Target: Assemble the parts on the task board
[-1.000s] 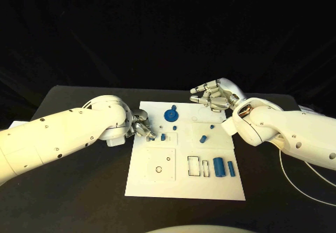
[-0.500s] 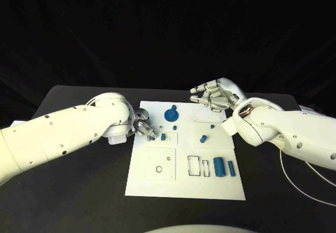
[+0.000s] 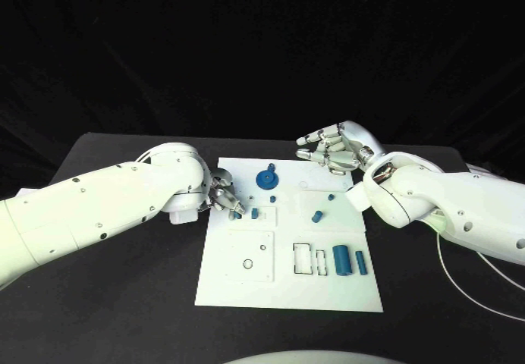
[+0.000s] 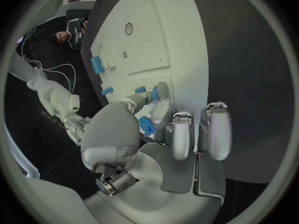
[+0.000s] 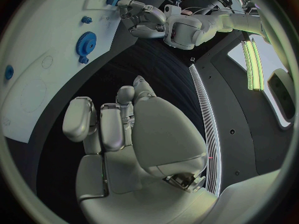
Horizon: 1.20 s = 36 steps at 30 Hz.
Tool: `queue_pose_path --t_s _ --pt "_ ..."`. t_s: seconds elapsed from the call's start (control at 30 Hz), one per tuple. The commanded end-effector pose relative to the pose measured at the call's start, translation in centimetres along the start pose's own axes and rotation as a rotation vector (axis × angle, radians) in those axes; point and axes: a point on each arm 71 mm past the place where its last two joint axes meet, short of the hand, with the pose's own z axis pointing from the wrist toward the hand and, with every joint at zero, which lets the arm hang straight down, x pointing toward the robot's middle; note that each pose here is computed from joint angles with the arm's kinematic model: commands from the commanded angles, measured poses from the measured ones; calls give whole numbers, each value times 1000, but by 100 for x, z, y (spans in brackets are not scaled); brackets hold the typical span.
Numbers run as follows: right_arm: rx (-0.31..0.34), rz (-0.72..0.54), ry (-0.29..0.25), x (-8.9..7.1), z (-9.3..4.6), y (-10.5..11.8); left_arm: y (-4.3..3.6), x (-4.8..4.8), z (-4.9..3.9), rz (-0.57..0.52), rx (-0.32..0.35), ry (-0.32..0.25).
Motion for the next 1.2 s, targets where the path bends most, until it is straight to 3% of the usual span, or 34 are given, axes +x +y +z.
queue_pose_path --t_s 0.03,1.2 --pt "-9 -4 12 12 -3 11 45 116 49 32 -35 57" --pt "-10 -4 13 11 -3 10 42 89 54 20 -40 22"
